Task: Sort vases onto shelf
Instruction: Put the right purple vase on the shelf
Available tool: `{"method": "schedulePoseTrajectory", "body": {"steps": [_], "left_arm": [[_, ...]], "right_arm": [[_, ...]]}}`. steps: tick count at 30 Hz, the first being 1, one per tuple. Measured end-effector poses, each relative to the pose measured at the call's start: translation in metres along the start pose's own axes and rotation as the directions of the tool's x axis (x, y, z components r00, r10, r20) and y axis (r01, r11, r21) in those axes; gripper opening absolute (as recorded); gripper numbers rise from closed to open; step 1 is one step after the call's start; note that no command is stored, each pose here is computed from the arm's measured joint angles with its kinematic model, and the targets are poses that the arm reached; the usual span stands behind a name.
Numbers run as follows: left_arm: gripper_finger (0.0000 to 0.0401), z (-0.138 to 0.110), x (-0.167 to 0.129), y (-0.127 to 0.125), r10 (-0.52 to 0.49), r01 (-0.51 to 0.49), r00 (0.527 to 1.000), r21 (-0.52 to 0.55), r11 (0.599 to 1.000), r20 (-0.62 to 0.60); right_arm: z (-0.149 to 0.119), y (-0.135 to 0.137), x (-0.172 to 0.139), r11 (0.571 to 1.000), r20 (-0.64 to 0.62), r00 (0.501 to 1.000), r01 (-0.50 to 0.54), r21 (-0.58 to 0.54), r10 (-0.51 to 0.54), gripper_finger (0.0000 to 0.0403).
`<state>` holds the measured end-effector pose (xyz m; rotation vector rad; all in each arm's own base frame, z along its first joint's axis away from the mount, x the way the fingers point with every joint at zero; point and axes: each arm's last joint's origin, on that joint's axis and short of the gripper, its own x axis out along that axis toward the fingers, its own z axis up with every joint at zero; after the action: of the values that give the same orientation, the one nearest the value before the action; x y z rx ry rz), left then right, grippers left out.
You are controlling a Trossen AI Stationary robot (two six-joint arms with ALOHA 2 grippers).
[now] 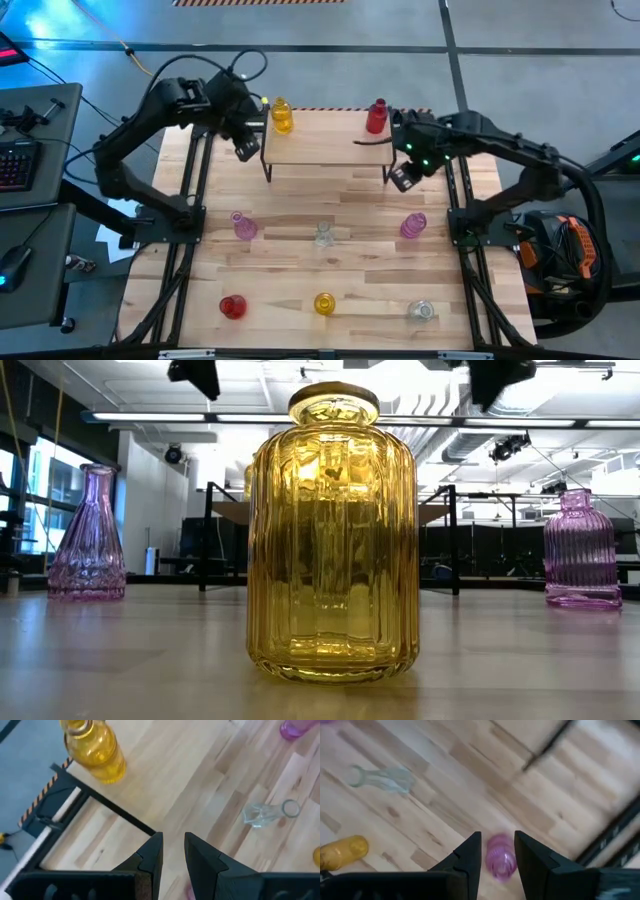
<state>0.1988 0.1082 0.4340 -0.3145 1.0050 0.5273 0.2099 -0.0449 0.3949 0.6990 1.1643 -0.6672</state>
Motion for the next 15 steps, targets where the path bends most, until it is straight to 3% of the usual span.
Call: {"method": "schedulePoseTrajectory", "body": {"steps": [8,15], "left_arm": [[0.0071,-0.015,0.005,0.001,0.003,-0.004,1.0,-0.04,0.999,-0.031],[0.0071,-0.015,0.004,-0.004,-0.008,0.008,1.0,-0.022,1.0,-0.028]], "right_arm": [[-0.034,-0.013,0.025,0.99,-0.111,0.993,0.049,0.132,-0.034,0.0099],[-0.06,-0.007,0.052,0.984,-0.253,0.966,0.098,0.152,-0.057,0.0099]]}}
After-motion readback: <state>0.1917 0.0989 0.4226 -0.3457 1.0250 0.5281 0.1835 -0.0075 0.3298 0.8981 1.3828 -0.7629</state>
